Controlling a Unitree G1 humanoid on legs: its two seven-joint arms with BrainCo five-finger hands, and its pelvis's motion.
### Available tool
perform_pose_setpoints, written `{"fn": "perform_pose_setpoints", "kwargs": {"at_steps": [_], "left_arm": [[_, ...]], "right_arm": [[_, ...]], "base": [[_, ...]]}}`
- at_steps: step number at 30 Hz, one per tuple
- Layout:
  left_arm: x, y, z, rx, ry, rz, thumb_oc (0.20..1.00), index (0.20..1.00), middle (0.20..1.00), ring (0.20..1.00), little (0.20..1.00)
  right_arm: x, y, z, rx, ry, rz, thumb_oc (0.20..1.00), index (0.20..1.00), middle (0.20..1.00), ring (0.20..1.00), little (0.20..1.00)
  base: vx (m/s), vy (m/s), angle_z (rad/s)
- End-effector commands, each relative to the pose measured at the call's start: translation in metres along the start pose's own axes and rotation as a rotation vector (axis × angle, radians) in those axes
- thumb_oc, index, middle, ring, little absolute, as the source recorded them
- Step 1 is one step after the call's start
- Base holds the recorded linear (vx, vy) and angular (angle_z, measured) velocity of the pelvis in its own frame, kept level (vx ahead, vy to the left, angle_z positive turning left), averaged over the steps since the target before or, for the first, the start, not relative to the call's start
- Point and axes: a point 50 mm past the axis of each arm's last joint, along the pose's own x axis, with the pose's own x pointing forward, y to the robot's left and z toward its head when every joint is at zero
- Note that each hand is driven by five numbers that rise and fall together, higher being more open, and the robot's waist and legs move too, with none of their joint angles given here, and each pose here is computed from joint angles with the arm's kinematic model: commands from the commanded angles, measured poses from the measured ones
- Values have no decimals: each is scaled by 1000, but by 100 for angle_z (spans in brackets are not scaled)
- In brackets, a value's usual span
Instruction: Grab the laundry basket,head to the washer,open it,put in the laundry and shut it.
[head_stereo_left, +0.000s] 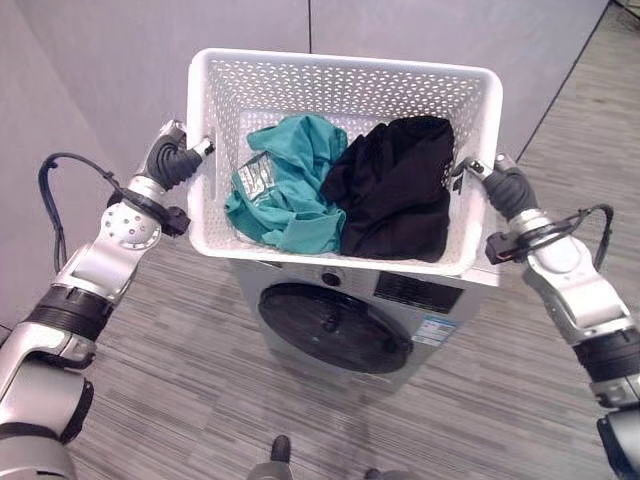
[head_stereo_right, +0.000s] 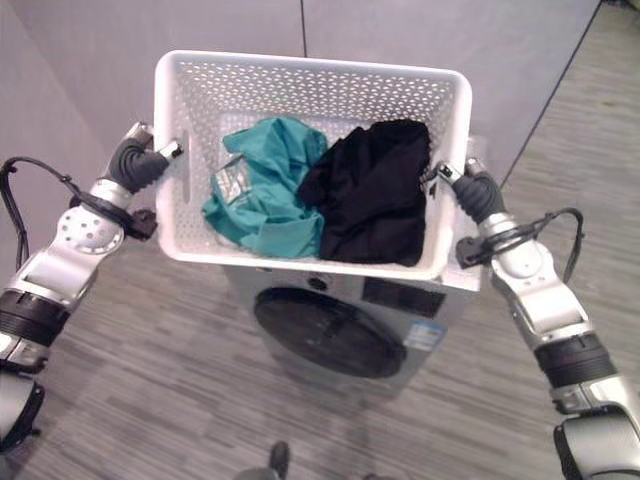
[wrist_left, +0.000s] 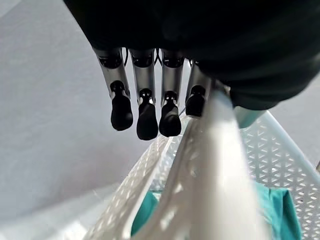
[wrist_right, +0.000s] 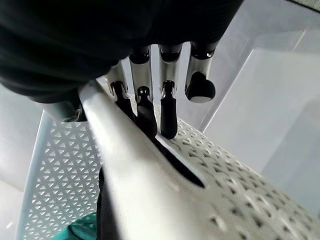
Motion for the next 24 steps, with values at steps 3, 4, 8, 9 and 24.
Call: {"fn": "perform_pose_setpoints", "kwargs": {"at_steps": [3,4,8,9,24], "left_arm": [[-1,85,-21,-12,138,315,200,200,200,200,200],[-1,85,-21,-11,137,316,200,200,200,200,200],[11,82,-14,-53,134,326,200,200,200,200,200],[18,82,-5,-69,112,335,200,200,200,200,200],[41,87,6,-41,178,333,200,200,200,200,200]], "right_arm": [[10,-28,-10,8,65,-152,200,200,200,200,200],[10,-28,-10,8,64,-152,200,200,200,200,200],[25,-29,-9,6,100,-205,200,200,200,200,200],[31,-39,-2,3,92,-254,200,200,200,200,200],[47,-98,14,-172,276,-388,200,200,200,200,200]], "base": [[91,110,-16],[82,90,-9],[72,77,-2],[6,18,-13],[16,9,-2]]}}
